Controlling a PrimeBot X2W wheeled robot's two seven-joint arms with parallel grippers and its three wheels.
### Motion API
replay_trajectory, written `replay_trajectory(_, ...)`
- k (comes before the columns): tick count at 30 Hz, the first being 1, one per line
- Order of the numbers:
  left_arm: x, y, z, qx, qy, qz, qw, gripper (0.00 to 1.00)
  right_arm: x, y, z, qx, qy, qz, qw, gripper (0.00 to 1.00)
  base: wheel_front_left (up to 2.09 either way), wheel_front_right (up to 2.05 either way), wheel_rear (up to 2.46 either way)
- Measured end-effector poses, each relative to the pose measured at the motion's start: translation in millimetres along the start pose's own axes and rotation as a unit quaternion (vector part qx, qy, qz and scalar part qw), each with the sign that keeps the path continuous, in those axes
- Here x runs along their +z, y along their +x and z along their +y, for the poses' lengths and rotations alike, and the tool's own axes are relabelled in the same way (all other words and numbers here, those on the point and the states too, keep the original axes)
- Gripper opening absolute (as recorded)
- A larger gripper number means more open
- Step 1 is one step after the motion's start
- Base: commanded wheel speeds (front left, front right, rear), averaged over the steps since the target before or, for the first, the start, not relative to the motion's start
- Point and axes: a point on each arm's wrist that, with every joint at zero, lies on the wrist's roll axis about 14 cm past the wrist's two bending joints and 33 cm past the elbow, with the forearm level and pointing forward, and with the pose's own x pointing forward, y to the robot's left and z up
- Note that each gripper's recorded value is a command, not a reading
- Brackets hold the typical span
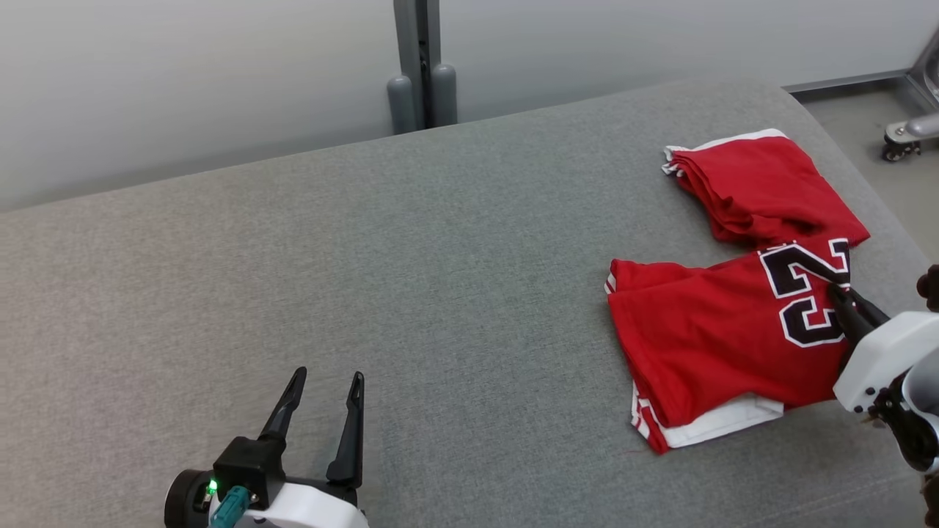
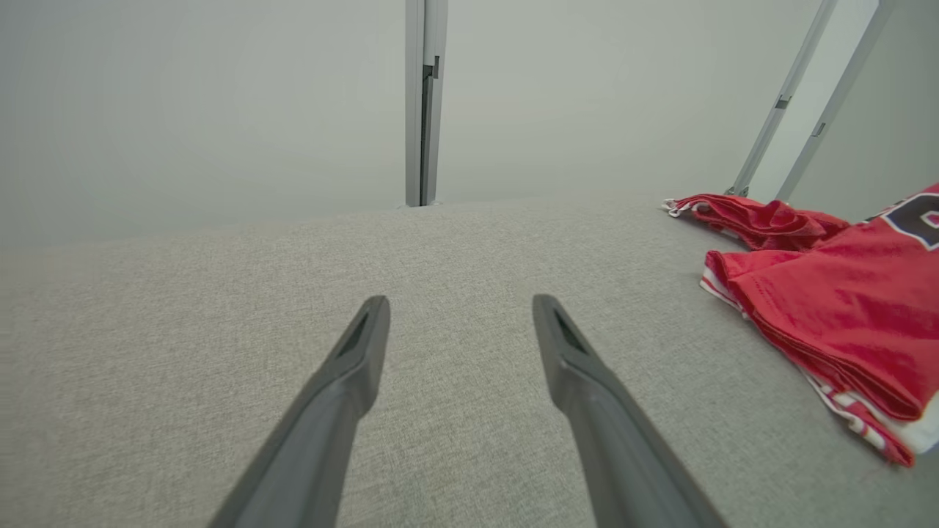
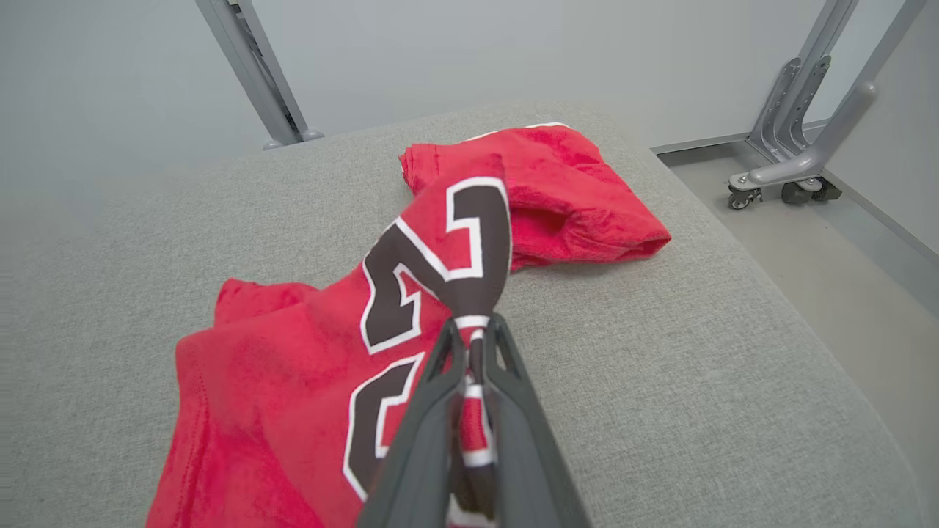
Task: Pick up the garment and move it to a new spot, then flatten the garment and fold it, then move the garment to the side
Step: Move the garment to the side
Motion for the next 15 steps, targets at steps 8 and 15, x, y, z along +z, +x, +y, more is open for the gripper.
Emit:
replay_trajectory(8, 8, -9, 10, 0.021, -0.002, -0.012, 1.000, 1.00, 58, 18, 34, 0.039, -0.032, -0.045, 0.998, 0.00, 0.00, 0.00, 0.00)
replay_trajectory(15, 6, -14, 20, 0.040, -0.005, -0.010, 0.999, 1.00, 113, 39, 50, 0.045, -0.067, -0.079, 0.994, 0.00, 0.00, 0.00, 0.00)
